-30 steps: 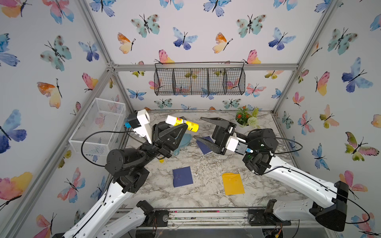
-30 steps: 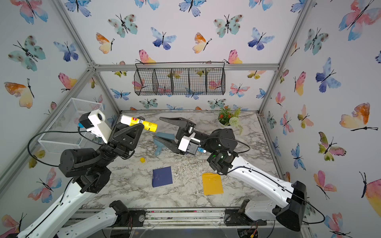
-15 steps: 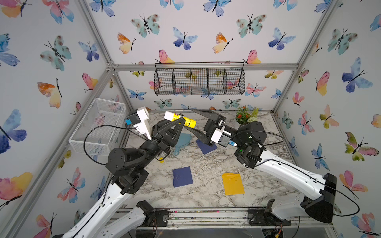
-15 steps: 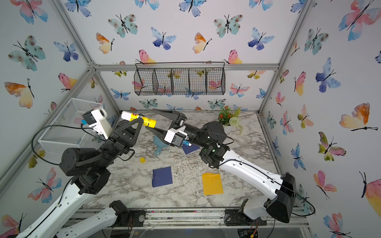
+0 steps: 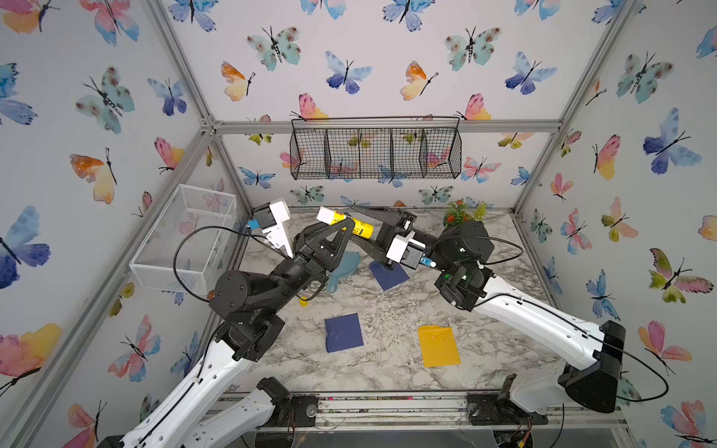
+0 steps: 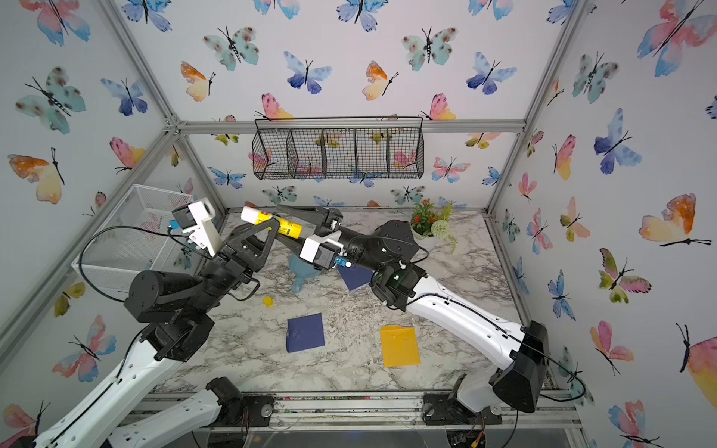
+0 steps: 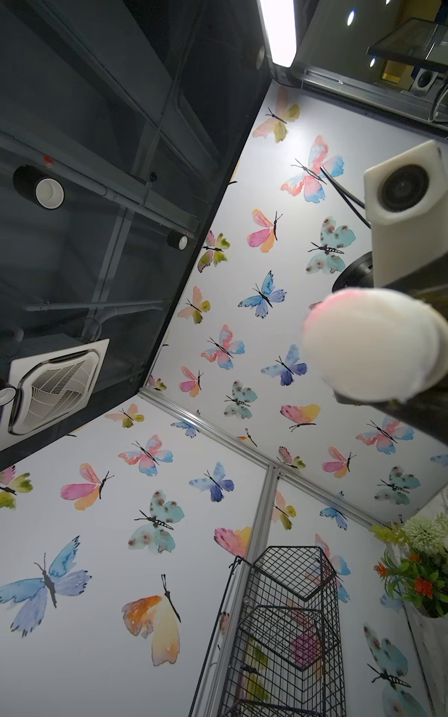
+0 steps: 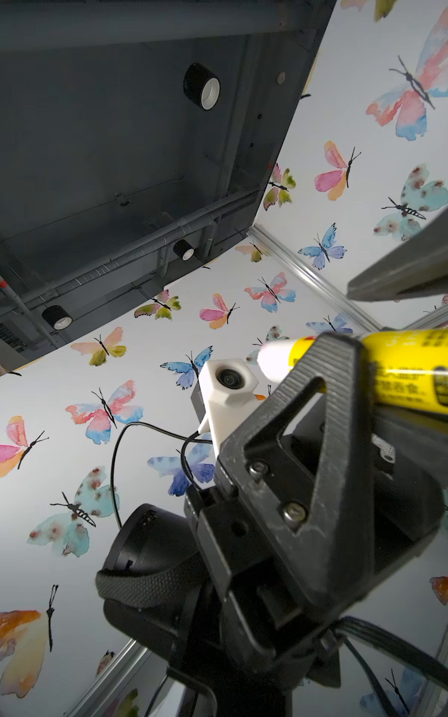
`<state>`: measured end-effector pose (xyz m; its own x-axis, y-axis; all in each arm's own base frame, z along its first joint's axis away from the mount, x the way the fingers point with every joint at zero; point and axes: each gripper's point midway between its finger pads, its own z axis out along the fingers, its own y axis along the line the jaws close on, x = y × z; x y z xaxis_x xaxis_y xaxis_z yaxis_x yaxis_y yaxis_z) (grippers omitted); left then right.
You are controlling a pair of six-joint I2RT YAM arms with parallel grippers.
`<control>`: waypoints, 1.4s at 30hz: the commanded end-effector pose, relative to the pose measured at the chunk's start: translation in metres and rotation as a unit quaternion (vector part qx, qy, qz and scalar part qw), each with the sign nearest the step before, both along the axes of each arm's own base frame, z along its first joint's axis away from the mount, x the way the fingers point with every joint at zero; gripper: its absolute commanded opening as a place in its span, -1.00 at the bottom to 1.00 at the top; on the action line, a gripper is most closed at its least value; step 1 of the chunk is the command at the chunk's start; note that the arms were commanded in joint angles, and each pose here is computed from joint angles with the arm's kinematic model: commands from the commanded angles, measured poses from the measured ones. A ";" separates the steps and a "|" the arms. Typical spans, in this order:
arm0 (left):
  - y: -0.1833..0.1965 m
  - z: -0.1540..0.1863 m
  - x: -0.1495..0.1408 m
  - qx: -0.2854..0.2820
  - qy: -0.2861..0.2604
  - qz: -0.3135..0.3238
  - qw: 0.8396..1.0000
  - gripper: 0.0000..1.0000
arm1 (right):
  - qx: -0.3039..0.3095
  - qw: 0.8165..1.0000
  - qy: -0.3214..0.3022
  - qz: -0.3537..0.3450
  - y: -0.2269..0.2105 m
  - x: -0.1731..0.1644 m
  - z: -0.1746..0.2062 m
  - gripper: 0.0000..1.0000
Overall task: Seal the envelope with a glue stick
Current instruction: Unscrew the glue stick.
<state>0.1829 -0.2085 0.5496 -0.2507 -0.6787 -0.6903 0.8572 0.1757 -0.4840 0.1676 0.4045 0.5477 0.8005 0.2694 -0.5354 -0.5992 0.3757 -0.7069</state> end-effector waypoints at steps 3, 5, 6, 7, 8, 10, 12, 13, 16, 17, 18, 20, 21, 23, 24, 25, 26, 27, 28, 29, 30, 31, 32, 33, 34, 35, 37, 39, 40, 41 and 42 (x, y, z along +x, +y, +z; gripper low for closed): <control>0.002 0.006 -0.002 -0.007 -0.001 -0.002 1.000 -1.00 | 0.005 1.000 -0.003 -0.011 0.000 0.003 0.011 -0.19; 0.002 0.006 -0.002 -0.007 0.000 -0.001 1.000 -1.00 | 0.005 1.000 -0.003 -0.015 0.000 0.004 0.010 -0.25; 0.001 0.005 -0.001 -0.006 0.001 -0.001 1.000 -1.00 | 0.005 1.000 -0.003 -0.015 -0.001 0.004 0.011 -0.27; 0.001 0.005 -0.001 -0.006 0.002 -0.001 1.000 -1.00 | 0.006 1.000 -0.003 -0.016 -0.001 0.004 0.011 -0.31; 0.001 0.004 0.000 -0.005 0.003 -0.001 1.000 -1.00 | 0.006 1.000 -0.004 -0.015 -0.001 0.004 0.010 -0.35; 0.001 0.004 0.000 -0.005 0.004 0.001 1.000 -1.00 | 0.008 1.000 -0.005 -0.015 -0.002 0.003 0.011 -0.37; 0.002 0.003 0.001 -0.005 0.006 0.003 1.000 -1.00 | 0.009 1.000 -0.005 -0.014 -0.003 0.003 0.012 -0.41; 0.002 0.002 0.003 -0.005 0.010 0.007 1.000 -1.00 | 0.009 1.000 -0.004 -0.013 -0.002 0.003 0.011 -0.44; 0.004 0.000 0.007 -0.003 0.019 0.019 1.000 -1.00 | 0.013 1.000 -0.004 -0.013 -0.005 0.001 0.013 -0.54; 0.005 -0.001 0.009 -0.001 0.024 0.023 0.999 -1.00 | 0.014 1.000 -0.003 -0.013 -0.005 0.001 0.012 -0.58; 0.005 -0.002 0.010 -0.001 0.027 0.026 0.999 -1.00 | 0.016 1.000 -0.001 -0.014 -0.006 0.002 0.013 -0.61; 0.007 -0.005 0.012 0.002 0.033 0.035 0.999 -0.72 | 0.020 1.000 0.006 -0.018 -0.008 0.004 0.014 -0.72; 0.008 -0.006 0.013 0.003 0.036 0.039 0.999 -0.54 | 0.022 1.000 0.008 -0.021 -0.009 0.004 0.015 -0.76; 0.011 -0.007 0.016 0.007 0.039 0.053 0.998 -0.22 | 0.027 0.999 0.014 -0.030 -0.010 0.008 0.017 -0.80; 0.013 -0.008 0.017 0.011 0.040 0.061 0.997 -0.11 | 0.029 0.999 0.017 -0.036 -0.011 0.010 0.017 -0.81; 0.014 -0.009 0.017 0.016 0.042 0.069 0.997 -0.01 | 0.031 0.998 0.023 -0.044 -0.012 0.013 0.018 -0.81; 0.016 -0.010 0.017 0.023 0.042 0.076 0.996 0.06 | 0.033 0.998 0.030 -0.053 -0.012 0.017 0.018 -0.80; 0.018 -0.010 0.017 0.030 0.040 0.084 0.995 0.13 | 0.036 0.997 0.037 -0.062 -0.013 0.021 0.018 -0.81; 0.019 -0.012 0.017 0.040 0.039 0.092 0.994 0.17 | 0.037 0.995 0.047 -0.076 -0.012 0.028 0.018 -0.81; 0.020 -0.015 0.018 0.049 0.041 0.100 0.993 0.21 | 0.032 0.994 0.056 -0.089 -0.011 0.035 0.016 -0.81; 0.022 -0.019 0.019 0.062 0.045 0.110 0.991 0.26 | 0.024 0.992 0.065 -0.106 -0.009 0.042 0.013 -0.81; 0.024 -0.024 0.022 0.078 0.050 0.123 0.988 0.29 | 0.014 0.989 0.075 -0.124 -0.006 0.051 0.010 -0.83; 0.025 -0.030 0.024 0.092 0.056 0.134 0.985 0.30 | 0.002 0.987 0.084 -0.140 -0.004 0.059 0.005 -0.83; 0.027 -0.035 0.026 0.107 0.061 0.145 0.982 0.31 | -0.012 0.982 0.097 -0.163 -0.002 0.070 -0.001 -0.84; 0.029 -0.041 0.027 0.122 0.064 0.154 0.978 0.32 | -0.031 0.977 0.107 -0.184 0.001 0.079 -0.008 -0.85; 0.030 -0.045 0.028 0.134 0.067 0.160 0.976 0.32 | -0.049 0.972 0.116 -0.201 0.004 0.087 -0.016 -0.86; 0.030 -0.056 0.030 0.165 0.069 0.171 0.969 0.32 | -0.095 0.958 0.139 -0.233 0.007 0.106 -0.039 -0.86; 0.030 -0.068 0.033 0.193 0.077 0.179 0.962 0.33 | -0.143 0.942 0.168 -0.252 0.007 0.123 -0.065 -0.87; 0.028 -0.077 0.036 0.211 0.082 0.181 0.957 0.32 | -0.166 0.932 0.189 -0.259 0.005 0.132 -0.079 -0.87; 0.027 -0.083 0.038 0.225 0.087 0.183 0.953 0.32 | -0.190 0.921 0.212 -0.266 0.003 0.142 -0.093 -0.87; 0.025 -0.092 0.041 0.240 0.094 0.183 0.949 0.32 | -0.209 0.911 0.231 -0.269 0.000 0.148 -0.105 -0.88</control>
<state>0.2158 -0.1839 0.4851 -0.1874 -0.4756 -0.8595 0.6504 0.5956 -0.4714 0.2846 0.4135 0.5008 0.5993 -0.2165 -0.7707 -0.6134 0.4944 -0.6159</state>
